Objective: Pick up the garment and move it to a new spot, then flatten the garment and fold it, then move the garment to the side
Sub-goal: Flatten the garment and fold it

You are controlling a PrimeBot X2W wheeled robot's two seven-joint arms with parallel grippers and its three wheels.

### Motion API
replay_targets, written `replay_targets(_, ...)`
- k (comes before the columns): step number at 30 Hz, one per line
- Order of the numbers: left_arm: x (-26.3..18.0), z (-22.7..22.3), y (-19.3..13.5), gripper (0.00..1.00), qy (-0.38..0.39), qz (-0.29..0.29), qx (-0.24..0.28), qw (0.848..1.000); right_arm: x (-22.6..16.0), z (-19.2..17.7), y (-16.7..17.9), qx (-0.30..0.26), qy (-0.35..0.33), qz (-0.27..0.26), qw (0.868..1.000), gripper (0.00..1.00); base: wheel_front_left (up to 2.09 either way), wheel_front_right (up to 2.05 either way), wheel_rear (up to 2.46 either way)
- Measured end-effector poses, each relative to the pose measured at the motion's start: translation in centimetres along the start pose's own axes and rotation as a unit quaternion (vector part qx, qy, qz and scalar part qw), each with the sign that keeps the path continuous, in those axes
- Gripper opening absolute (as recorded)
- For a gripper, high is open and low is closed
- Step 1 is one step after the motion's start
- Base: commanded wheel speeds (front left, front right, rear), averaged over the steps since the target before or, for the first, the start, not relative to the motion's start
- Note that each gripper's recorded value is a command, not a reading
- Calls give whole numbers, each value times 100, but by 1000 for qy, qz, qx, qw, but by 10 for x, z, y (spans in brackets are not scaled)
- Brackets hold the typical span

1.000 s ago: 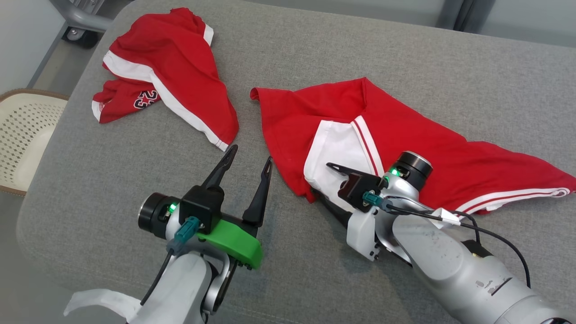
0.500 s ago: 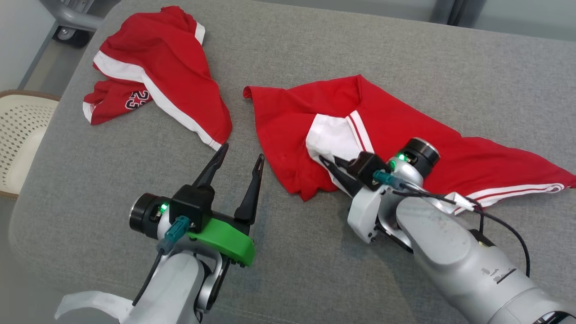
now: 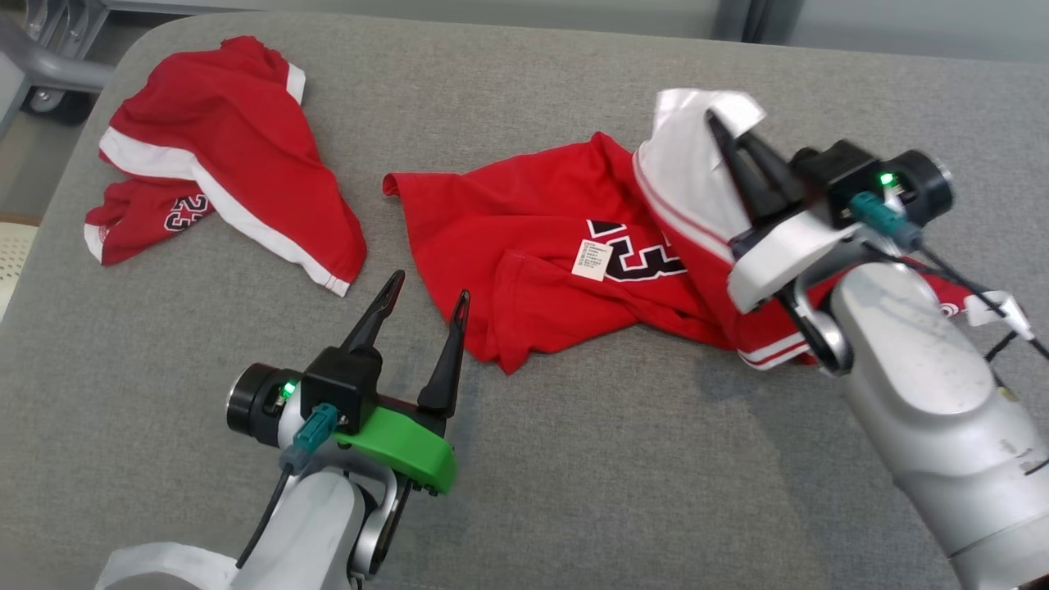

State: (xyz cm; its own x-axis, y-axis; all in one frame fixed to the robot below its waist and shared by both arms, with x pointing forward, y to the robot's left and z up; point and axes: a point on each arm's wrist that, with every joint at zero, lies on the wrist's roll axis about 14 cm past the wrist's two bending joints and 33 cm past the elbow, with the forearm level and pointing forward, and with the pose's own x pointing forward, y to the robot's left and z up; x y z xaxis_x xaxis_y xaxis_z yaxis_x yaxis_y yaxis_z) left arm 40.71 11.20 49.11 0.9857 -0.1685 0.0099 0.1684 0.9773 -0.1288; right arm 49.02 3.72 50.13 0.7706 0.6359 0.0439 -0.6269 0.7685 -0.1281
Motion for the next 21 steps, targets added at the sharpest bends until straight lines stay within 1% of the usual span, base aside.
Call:
replay_targets(3,1,-2,-7,100,1,-11,-4,1000,-11,20,-47,-25,-27,-62,997,0,0,0,0)
replay_targets(5,2,-2,-12,100,1,-18,-5,1000,-21,35,-74,-43,-45,-102,993,0,0,0,0)
replay_targets(7,3,-1,-16,100,0,-25,-6,1000,-35,44,-96,-56,-54,-135,988,0,0,0,0)
replay_targets(10,4,-1,-24,100,-2,-36,-9,999,-59,49,-118,-70,-56,-174,981,0,0,0,0)
replay_targets(15,5,-1,-35,100,-2,-52,-13,999,-91,67,-137,-85,-74,-213,970,0,0,0,0)
replay_targets(17,5,-2,-40,100,-1,-59,-15,998,-103,73,-142,-94,-78,-221,968,0,0,0,0)
replay_targets(19,4,-3,-46,100,0,-66,-16,998,-117,70,-142,-97,-71,-228,966,0,0,0,0)
replay_targets(21,4,-3,-51,100,0,-74,-17,997,-130,55,-133,-93,-49,-220,970,0,0,0,0)
